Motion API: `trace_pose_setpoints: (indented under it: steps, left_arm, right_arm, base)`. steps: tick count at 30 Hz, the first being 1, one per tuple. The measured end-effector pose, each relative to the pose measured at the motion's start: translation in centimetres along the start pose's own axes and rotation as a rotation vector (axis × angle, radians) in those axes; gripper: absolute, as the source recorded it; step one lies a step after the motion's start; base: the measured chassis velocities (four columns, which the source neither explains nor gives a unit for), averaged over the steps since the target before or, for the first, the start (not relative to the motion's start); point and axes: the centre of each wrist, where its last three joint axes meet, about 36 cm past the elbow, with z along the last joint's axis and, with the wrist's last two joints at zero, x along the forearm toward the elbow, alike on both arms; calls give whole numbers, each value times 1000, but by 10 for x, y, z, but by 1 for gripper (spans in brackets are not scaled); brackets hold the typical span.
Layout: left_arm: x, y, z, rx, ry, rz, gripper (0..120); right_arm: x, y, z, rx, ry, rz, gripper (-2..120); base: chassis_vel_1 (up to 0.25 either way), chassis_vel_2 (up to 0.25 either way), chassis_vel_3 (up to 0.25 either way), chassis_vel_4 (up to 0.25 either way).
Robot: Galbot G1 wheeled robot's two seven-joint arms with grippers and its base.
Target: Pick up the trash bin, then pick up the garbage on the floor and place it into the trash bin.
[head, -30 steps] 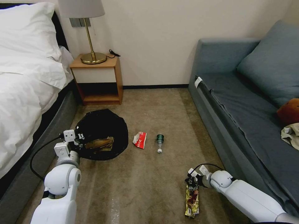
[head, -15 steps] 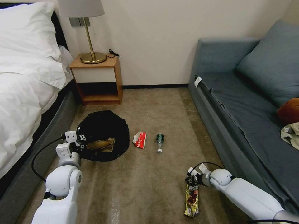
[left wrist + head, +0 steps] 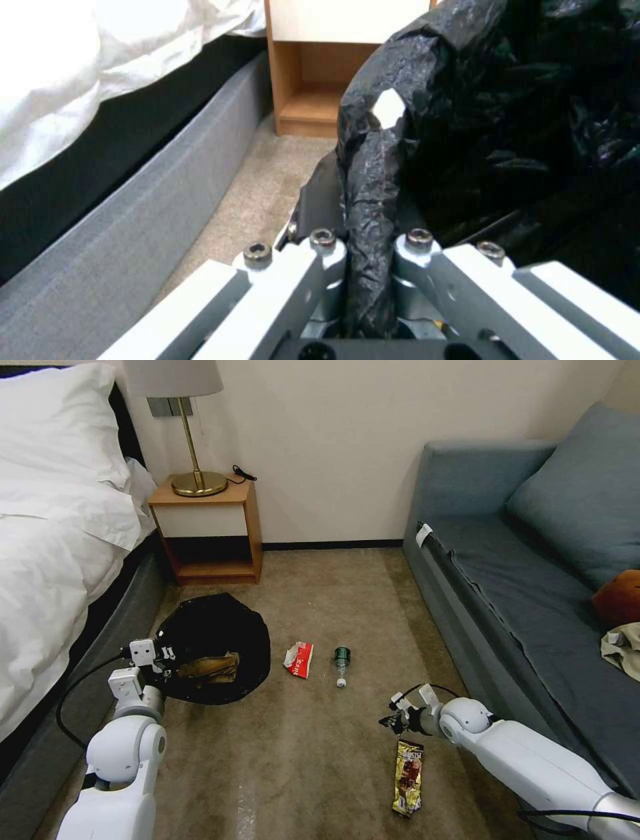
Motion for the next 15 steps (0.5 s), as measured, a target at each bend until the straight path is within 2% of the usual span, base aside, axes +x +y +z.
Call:
trace_pose_setpoints:
  steps: [2,4,5,6,8,10,12,15]
  left_arm:
    - [-1,0,1,-3,0,3,2]
    - [-2,0,3,-12,-2,7,2]
    - [-2,0,3,-12,-2,7,2]
    - [-2,0,3,-16,-3,9,2]
    - [-2,0,2,-17,-4,9,2]
    - [0,-3,0,-26,-12,19,2]
    - [2,-4,-1,-31,-17,22,2]
    - [6,-6,-4,-49,-34,24,2]
  right_arm:
    - [4,0,0,-8,3,2,27]
    - [14,-3,4,-35,16,8,39]
    - [14,-3,4,-35,16,8,39]
    - [17,-5,8,-47,22,12,45]
    - [18,-5,10,-55,25,13,47]
    - [21,-6,16,-85,31,7,61]
    - [22,-7,17,-94,32,4,64]
    - [29,-8,21,-129,40,-5,79]
  base:
    - [0,0,0,0]
    - [0,0,0,0]
    - [0,0,0,0]
    - [0,0,0,0]
    - [0,0,0,0]
    - [0,0,0,0]
    - [0,0,0,0]
    - [0,0,0,0]
